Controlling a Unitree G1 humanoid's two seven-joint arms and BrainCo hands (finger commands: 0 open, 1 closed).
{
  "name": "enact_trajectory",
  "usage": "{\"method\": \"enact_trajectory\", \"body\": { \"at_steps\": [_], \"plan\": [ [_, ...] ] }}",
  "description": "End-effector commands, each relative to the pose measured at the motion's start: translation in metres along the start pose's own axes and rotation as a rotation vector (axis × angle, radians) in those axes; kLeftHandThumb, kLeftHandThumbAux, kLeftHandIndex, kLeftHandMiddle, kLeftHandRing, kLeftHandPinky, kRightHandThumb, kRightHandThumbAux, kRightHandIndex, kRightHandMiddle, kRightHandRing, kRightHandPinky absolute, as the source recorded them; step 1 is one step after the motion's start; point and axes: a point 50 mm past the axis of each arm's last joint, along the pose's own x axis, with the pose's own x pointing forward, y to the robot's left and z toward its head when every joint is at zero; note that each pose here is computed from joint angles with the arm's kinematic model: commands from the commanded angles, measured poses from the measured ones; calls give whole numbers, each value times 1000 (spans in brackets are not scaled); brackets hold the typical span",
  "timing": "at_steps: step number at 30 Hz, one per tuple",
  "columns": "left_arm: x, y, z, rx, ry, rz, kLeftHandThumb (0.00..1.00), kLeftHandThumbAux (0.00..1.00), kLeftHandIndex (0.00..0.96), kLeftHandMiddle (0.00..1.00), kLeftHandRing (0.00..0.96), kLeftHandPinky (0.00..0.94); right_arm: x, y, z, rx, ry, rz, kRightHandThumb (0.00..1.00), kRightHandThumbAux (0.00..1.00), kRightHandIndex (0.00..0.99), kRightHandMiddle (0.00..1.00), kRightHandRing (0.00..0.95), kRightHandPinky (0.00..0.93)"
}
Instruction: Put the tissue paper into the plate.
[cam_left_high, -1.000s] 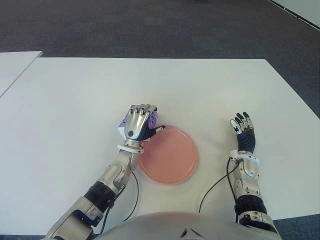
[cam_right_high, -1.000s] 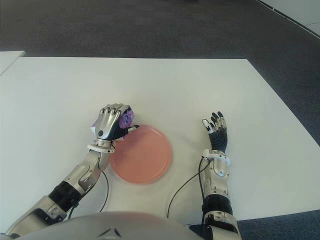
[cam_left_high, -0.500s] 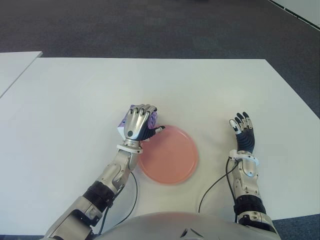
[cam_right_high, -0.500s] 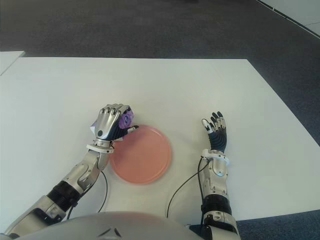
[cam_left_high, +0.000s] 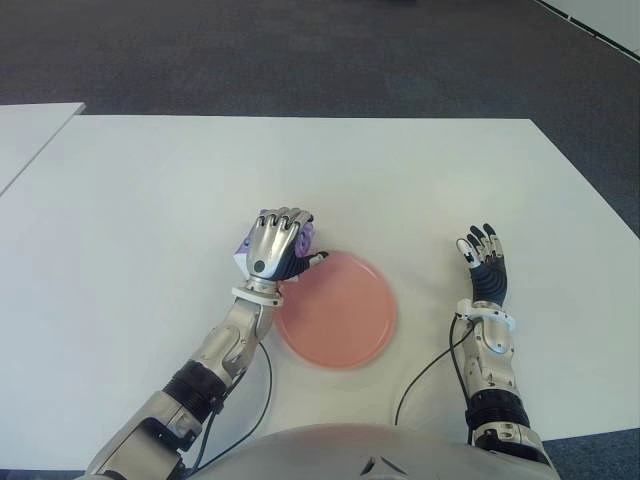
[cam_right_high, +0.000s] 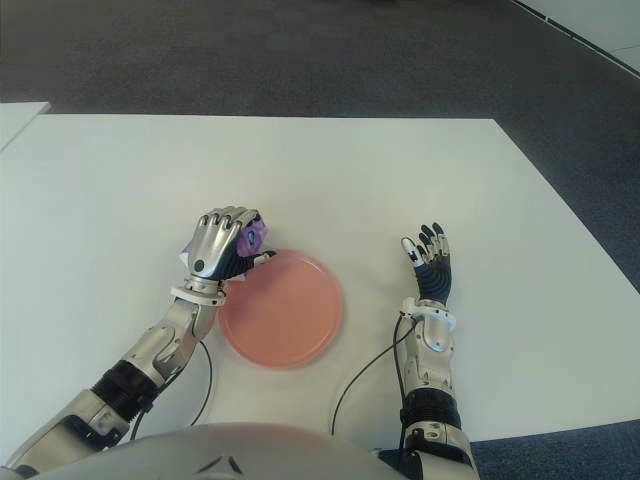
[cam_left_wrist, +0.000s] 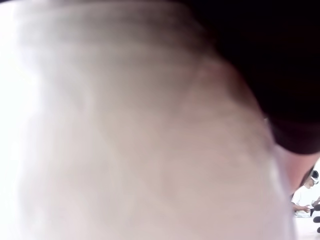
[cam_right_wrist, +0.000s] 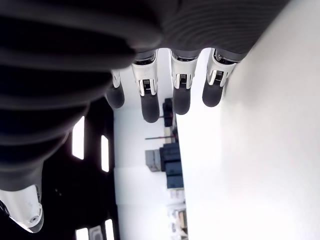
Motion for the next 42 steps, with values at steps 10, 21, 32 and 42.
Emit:
{"method": "enact_trajectory", "body": {
  "at_steps": [10,21,32,42],
  "plan": [
    [14,27,5,24,-23,129,953,646,398,508,516,724,-32,3,-51,16,254,-7,369,613,38,162,102,41],
    [17,42,22,-20,-90,137,951,648,398,503,506,686,-41,7,-50,20,244,-9,389,624,39,171,106,32],
    [21,50,29,-51,-176,156,950,649,401,498,499,682,-41,12,-48,12,224,-2,410,615,39,160,94,31],
    [20,51,30,-21,-215,148,949,649,401,499,500,694,-39,17,-51,40,255,-32,438,614,47,175,98,11]
  ]
}}
